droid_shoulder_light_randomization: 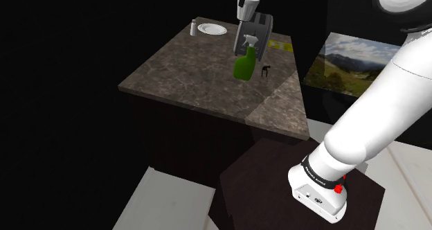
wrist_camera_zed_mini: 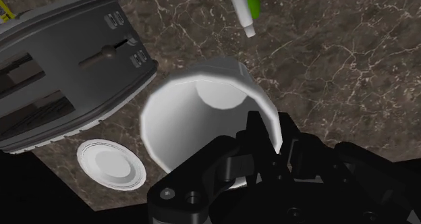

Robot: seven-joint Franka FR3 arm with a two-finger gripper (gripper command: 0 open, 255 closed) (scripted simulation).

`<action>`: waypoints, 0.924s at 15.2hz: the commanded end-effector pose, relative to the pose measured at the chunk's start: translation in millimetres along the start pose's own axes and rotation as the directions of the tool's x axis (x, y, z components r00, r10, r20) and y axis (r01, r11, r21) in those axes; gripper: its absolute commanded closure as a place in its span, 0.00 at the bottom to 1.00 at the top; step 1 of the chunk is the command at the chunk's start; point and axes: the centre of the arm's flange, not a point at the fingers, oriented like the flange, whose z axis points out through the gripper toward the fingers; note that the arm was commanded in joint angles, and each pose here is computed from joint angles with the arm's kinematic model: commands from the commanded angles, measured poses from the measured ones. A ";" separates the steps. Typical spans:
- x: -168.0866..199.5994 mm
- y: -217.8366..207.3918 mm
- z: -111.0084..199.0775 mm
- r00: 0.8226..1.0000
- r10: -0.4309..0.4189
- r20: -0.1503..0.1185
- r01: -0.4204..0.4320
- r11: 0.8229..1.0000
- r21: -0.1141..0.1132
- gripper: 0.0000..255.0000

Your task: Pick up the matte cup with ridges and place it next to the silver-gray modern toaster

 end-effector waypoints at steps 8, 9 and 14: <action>20.4 118.2 20.2 1.000 -0.001 -0.001 0.001 1.000 0.000 1.00; 24.5 140.3 24.0 1.000 -0.001 -0.001 0.001 1.000 0.000 1.00; 19.9 136.8 49.7 1.000 -0.001 -0.001 0.001 1.000 0.000 1.00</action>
